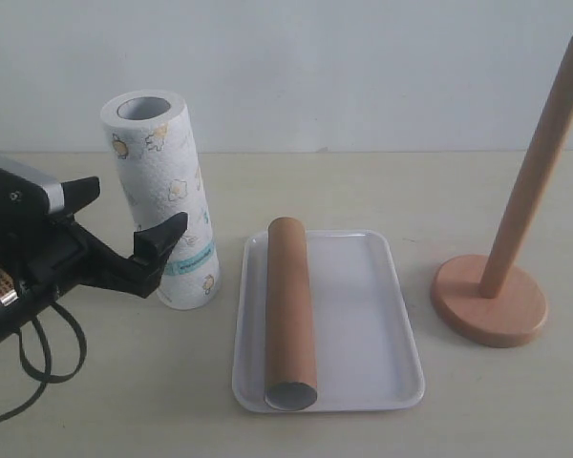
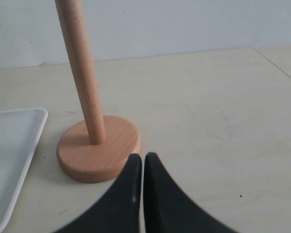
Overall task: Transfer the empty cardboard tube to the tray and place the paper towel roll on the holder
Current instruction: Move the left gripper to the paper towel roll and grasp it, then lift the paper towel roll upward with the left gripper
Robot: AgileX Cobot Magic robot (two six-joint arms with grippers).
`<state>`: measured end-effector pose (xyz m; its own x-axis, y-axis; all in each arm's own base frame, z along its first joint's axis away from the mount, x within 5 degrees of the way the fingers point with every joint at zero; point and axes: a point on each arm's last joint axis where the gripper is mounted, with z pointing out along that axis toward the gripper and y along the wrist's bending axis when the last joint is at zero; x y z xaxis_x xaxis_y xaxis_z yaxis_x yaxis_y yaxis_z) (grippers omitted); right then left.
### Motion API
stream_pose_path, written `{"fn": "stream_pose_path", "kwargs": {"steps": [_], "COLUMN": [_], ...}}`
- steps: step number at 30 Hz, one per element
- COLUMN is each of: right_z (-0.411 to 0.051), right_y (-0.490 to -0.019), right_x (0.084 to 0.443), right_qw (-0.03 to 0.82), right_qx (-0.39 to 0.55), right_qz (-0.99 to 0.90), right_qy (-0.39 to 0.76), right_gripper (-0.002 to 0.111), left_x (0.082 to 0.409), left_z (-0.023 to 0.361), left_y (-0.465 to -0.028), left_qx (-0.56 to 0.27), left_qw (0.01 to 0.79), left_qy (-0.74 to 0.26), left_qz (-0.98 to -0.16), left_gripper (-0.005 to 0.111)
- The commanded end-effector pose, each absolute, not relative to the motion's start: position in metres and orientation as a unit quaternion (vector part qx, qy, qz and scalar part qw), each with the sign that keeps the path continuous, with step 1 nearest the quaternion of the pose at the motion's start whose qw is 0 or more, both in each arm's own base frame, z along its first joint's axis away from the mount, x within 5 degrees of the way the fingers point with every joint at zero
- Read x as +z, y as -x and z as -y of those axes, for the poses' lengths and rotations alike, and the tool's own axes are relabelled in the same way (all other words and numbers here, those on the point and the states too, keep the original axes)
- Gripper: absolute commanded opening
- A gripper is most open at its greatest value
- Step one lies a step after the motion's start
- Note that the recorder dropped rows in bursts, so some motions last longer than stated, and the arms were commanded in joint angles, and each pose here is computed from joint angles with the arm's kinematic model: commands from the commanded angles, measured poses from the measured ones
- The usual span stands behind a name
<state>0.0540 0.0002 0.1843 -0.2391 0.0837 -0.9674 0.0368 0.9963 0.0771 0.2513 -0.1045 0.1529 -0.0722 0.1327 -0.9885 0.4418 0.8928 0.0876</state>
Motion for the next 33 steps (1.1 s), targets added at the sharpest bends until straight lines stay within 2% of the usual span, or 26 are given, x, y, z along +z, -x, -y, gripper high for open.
{"fn": "stream_pose_path", "kwargs": {"steps": [1,13,33], "right_z": [0.000,0.000,0.000], "right_y": [-0.054,-0.054,-0.054], "right_x": [0.184,0.184,0.184], "right_qw": [0.620,0.620,0.620], "right_qx": [0.020,0.020,0.020], "right_qz": [-0.783,-0.783,-0.783], "right_qy": [-0.039,-0.039,-0.039], "right_gripper": [0.001,0.001,0.001], "left_x": [0.143,0.126,0.130], "left_z": [0.109,0.122,0.133], "left_y": [-0.263,-0.293,-0.322], "left_qx": [-0.128,-0.138,-0.141], "left_qw": [0.660,0.661,0.686], "left_qy": [-0.184,-0.181,-0.176], "left_qz": [-0.717,-0.715,-0.692], "left_gripper": [0.110,0.110,0.110]}}
